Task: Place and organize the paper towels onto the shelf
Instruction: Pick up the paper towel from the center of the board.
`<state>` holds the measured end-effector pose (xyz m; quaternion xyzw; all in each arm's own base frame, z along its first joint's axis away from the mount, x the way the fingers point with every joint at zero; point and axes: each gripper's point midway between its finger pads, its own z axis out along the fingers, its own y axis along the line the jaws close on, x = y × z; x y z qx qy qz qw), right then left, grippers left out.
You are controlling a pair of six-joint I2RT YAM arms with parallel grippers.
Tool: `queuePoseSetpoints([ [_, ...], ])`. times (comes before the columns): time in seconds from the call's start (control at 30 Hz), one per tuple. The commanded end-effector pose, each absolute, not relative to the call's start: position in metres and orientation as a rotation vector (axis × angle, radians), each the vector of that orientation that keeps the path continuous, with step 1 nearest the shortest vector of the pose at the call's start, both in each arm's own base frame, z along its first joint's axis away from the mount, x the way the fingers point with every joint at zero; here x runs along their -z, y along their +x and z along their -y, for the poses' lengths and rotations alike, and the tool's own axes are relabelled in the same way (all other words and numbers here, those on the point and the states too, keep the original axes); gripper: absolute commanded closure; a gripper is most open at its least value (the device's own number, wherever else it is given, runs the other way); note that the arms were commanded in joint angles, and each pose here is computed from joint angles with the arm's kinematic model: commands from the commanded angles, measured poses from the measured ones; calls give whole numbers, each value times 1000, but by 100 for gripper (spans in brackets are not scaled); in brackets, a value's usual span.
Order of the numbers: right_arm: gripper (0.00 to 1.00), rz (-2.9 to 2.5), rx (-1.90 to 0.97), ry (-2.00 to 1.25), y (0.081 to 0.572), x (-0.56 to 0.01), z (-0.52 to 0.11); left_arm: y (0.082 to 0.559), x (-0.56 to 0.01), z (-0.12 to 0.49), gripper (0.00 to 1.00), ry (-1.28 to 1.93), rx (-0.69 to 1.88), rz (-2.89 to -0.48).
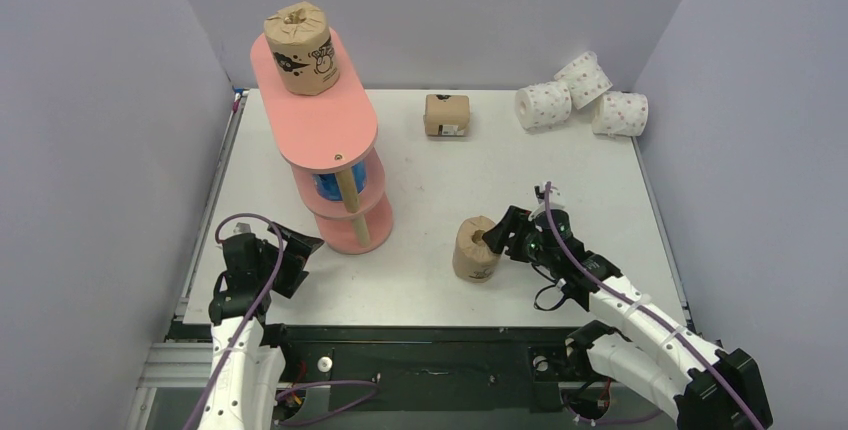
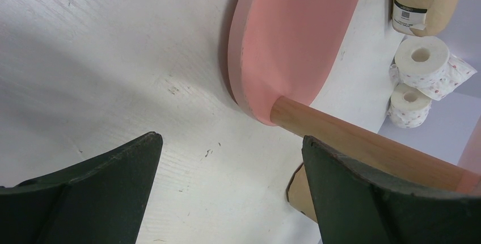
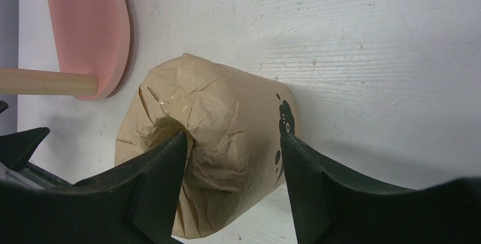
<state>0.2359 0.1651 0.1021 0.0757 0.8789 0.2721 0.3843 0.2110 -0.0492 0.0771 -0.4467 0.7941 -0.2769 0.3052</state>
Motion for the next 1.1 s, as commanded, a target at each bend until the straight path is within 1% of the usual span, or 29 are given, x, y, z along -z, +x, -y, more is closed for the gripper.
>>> queuePoseSetpoints([
  [0.0,42,-2176,-695,190,248,-121,-168,217,-92,48,7,-1141,753,-2064],
  [0.63,50,-2222,-696,180,245,-108,-174,214,-89,50,7,-1141,758,-2067],
  [0.9,60,-2244,-682,165,243,-105,-176,214,-89,50,7,-1143,761,-2067],
  [1.03,64,-2220,-667,162,244,-118,-172,214,-90,50,7,-1140,760,-2066],
  [1.07,64,-2189,-670,157,248,-131,-172,214,-90,50,7,-1139,760,-2067],
])
